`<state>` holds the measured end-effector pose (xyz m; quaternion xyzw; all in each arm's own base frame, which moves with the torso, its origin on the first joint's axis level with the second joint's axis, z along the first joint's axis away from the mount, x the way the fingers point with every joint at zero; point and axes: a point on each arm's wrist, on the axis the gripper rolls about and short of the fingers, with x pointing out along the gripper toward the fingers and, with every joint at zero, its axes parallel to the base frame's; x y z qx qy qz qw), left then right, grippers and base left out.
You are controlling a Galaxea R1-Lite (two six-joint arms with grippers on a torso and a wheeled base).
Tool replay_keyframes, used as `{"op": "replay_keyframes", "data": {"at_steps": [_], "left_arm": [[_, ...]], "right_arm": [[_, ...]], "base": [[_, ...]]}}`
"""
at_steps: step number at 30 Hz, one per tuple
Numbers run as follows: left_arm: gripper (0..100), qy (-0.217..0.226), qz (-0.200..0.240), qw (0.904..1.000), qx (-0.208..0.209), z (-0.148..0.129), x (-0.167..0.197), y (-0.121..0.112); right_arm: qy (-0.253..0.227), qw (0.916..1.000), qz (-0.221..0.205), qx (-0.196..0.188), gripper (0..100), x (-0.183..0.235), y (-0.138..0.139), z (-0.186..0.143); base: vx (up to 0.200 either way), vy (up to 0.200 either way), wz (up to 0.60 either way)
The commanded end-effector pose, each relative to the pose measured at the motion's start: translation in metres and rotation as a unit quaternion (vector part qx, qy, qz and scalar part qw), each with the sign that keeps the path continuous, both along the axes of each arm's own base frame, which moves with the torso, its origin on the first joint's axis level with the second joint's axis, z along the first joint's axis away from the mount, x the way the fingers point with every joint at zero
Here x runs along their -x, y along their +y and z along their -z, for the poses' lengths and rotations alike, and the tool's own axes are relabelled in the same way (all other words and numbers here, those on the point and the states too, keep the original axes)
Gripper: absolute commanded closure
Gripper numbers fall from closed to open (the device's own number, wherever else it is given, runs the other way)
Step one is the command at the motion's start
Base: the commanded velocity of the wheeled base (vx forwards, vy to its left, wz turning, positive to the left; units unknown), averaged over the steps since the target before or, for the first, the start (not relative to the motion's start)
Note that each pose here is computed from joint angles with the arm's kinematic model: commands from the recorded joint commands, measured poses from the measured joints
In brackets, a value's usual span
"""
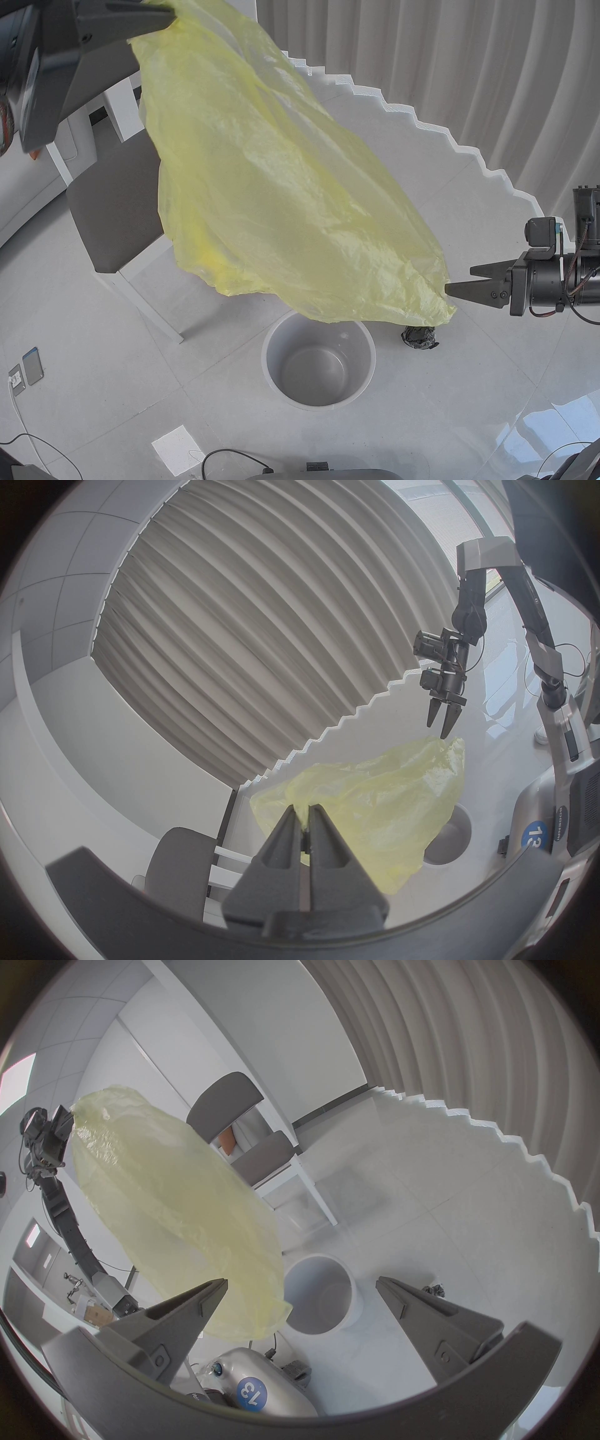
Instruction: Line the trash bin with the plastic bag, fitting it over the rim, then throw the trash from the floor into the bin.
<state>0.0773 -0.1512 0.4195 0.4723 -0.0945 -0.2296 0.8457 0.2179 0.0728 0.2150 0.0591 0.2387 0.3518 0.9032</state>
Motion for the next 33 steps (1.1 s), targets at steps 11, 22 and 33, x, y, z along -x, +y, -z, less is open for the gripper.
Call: {"op": "replay_keyframes", "data": {"at_steps": [11, 22, 33], "left_arm": [[100, -0.002, -0.003, 1.0, 0.006, -0.003, 0.0, 0.003], [100, -0.003, -0.002, 1.0, 0.007, -0.004, 0.0, 0.002], [100, -0.007, -0.005, 0.9997, 0.021, -0.006, -0.001, 0.004]], "right_arm": [[0.006, 0.9994, -0.034, 0.005, 0, -0.006, 0.022, 0.008], [0.004, 0.999, -0.042, 0.01, 100, -0.012, 0.033, 0.013], [0.003, 0.9988, -0.047, 0.013, 100, -0.014, 0.04, 0.012]], "base": [[0.0, 0.0, 0.0], [0.0, 0.0, 0.0], [0.0, 0.0, 0.0]]}}
